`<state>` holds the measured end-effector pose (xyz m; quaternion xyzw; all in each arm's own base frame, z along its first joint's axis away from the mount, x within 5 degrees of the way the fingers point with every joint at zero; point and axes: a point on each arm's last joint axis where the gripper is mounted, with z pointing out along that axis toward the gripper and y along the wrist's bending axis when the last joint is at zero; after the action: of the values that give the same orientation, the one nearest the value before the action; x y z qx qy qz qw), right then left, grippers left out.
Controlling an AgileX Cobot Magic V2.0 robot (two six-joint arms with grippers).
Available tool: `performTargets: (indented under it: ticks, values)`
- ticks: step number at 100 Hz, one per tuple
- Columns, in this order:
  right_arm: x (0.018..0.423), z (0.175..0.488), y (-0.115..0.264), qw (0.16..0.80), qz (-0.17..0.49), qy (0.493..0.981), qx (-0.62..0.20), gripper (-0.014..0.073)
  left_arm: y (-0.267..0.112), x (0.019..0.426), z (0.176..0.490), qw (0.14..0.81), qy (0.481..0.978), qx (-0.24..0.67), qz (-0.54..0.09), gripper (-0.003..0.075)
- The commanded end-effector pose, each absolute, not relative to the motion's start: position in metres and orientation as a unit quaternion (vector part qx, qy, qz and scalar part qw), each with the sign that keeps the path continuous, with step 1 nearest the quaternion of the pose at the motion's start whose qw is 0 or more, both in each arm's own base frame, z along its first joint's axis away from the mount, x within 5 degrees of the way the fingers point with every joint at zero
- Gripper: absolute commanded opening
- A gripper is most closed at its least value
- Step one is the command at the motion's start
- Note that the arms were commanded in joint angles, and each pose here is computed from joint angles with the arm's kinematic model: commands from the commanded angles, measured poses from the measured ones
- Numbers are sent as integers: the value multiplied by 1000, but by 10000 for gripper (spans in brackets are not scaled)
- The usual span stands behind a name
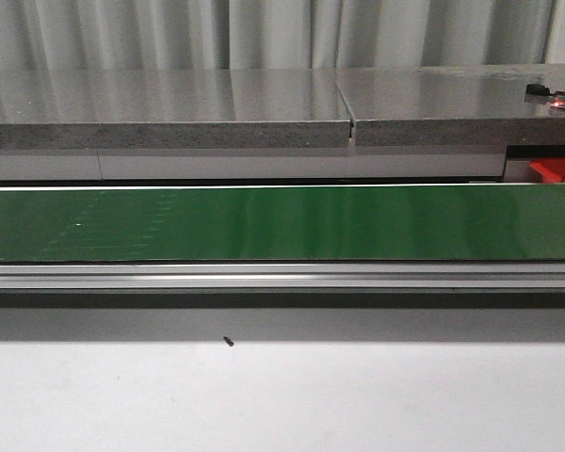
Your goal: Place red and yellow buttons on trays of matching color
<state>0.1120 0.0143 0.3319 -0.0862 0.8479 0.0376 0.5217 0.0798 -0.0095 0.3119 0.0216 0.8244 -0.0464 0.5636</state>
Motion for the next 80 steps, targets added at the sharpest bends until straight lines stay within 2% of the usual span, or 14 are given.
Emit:
performTargets:
  ticks: [1, 34, 41, 50, 67, 74, 80]
  values:
    - [113, 345, 14, 559, 30, 824, -86, -69, -9, 82, 326, 603, 796, 12, -51, -20]
    - [113, 345, 14, 559, 30, 824, -86, -69, -9, 82, 327, 603, 796, 12, -51, -18]
    - [113, 345, 14, 559, 30, 824, -86, -69, -9, 82, 327, 603, 796, 12, -51, 3]
    - [113, 345, 14, 559, 30, 824, -86, -69, -9, 82, 327, 603, 796, 12, -51, 116]
    - [113, 345, 14, 559, 30, 824, -86, -69, -9, 82, 327, 604, 796, 11, -51, 464]
    - [113, 345, 14, 559, 30, 824, -86, -69, -9, 82, 327, 604, 796, 11, -51, 536]
    - [113, 345, 14, 559, 30, 824, -86, -69, -9, 82, 326, 603, 796, 12, -51, 545]
